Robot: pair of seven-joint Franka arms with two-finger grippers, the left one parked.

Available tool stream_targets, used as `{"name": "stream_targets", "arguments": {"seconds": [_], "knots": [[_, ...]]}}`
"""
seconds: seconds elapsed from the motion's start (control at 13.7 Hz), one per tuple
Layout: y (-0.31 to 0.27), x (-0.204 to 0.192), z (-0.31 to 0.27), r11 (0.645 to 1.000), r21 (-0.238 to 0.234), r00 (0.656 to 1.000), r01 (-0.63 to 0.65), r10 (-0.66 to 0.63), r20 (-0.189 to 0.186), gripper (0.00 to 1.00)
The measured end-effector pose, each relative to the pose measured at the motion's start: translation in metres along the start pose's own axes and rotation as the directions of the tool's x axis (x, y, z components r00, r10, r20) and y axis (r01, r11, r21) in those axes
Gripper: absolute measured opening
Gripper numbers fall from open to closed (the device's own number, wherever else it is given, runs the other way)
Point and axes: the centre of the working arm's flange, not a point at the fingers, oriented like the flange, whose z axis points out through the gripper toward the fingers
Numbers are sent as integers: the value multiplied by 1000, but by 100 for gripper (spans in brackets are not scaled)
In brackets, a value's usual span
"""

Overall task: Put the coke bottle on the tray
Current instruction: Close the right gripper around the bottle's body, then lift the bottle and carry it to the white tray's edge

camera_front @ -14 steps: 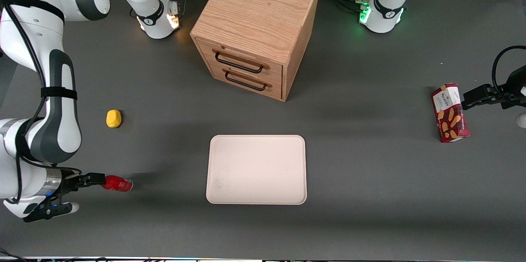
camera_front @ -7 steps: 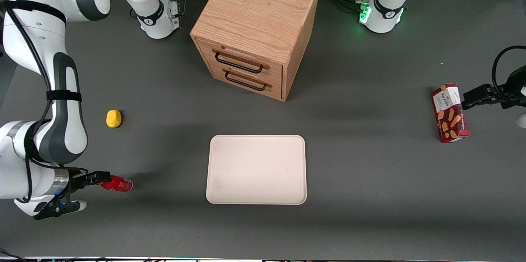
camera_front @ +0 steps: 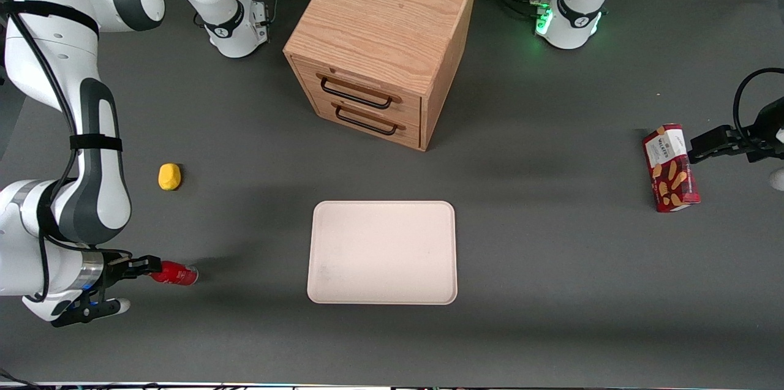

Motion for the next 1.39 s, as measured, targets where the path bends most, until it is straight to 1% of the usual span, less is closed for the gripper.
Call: {"name": "stream_targets", "arguments": {"seconds": [0.07,0.15,0.51,0.66,0.8,0.88,0.95,1.17,1.39], "knots": [[0,0,0,1000,0,1000,0,0,0,37],[-1,0,0,1000,0,1000,1,-1,-1,31],[0,0,0,1000,-2,1000,1,-1,-1,31],[0,0,-2,1000,-10,1000,3,-3,-2,31],[1,0,-12,1000,-22,1000,5,-5,-14,31],[1,0,-21,1000,-25,1000,5,-5,-23,31],[0,-3,-33,1000,-26,1000,4,-5,-25,31],[-3,-20,-84,1000,-25,1000,2,-2,-18,31],[-7,-41,-140,1000,-26,1000,-2,1,-24,31]]}}
